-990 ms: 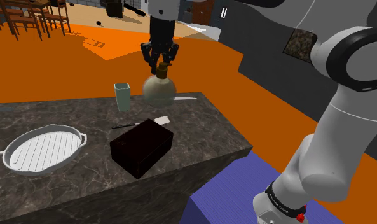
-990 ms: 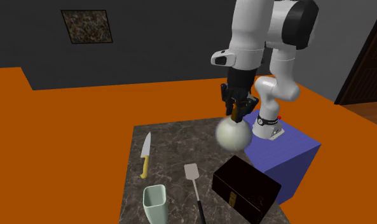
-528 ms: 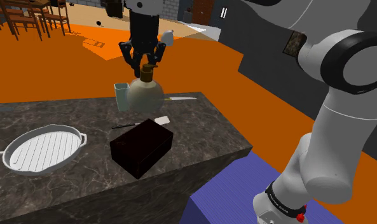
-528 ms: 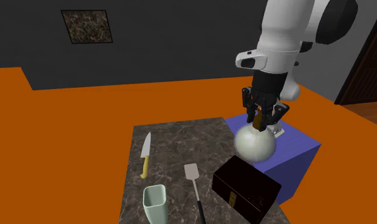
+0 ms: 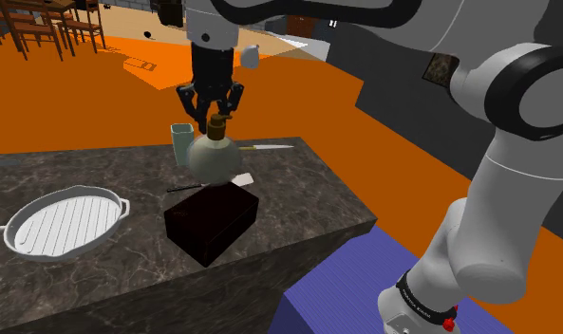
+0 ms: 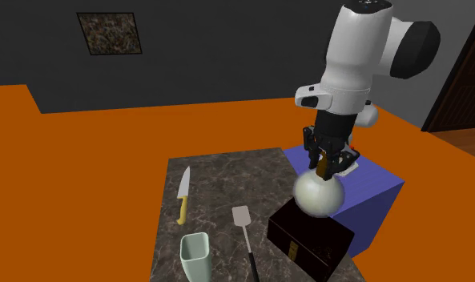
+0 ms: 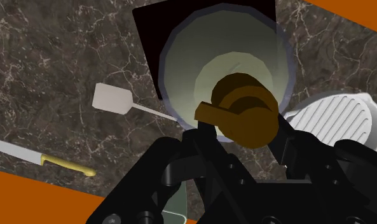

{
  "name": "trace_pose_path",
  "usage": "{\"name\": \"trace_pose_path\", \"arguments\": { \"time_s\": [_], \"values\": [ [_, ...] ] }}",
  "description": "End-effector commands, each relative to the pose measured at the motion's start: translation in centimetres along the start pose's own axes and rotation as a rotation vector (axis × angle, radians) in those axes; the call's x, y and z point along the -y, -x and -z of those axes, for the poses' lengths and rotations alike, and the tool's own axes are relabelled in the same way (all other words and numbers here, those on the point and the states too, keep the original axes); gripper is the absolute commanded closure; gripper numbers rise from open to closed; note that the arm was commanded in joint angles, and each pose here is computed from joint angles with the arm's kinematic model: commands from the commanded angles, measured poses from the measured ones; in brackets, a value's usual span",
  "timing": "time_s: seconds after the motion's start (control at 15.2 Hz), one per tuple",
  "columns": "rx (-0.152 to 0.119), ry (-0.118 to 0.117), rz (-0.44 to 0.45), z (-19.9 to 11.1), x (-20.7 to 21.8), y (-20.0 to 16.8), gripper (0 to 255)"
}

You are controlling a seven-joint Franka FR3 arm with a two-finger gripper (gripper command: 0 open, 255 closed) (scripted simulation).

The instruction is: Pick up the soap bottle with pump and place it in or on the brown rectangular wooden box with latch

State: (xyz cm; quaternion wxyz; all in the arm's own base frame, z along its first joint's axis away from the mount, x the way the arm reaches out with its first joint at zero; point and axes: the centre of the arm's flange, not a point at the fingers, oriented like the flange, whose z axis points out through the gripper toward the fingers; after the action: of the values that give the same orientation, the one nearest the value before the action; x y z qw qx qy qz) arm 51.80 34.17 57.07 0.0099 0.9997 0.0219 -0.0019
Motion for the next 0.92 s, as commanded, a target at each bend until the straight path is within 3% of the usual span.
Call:
{"name": "trace_pose_path", "arguments": {
  "time_s": [0.0,0.86],
  "values": [
    [-0.001,-0.001,0.000,-0.9,-0.1,0.1,255],
    [-0.001,-0.001,0.000,-7.8,0.1,0.1,255]
  ]
}}
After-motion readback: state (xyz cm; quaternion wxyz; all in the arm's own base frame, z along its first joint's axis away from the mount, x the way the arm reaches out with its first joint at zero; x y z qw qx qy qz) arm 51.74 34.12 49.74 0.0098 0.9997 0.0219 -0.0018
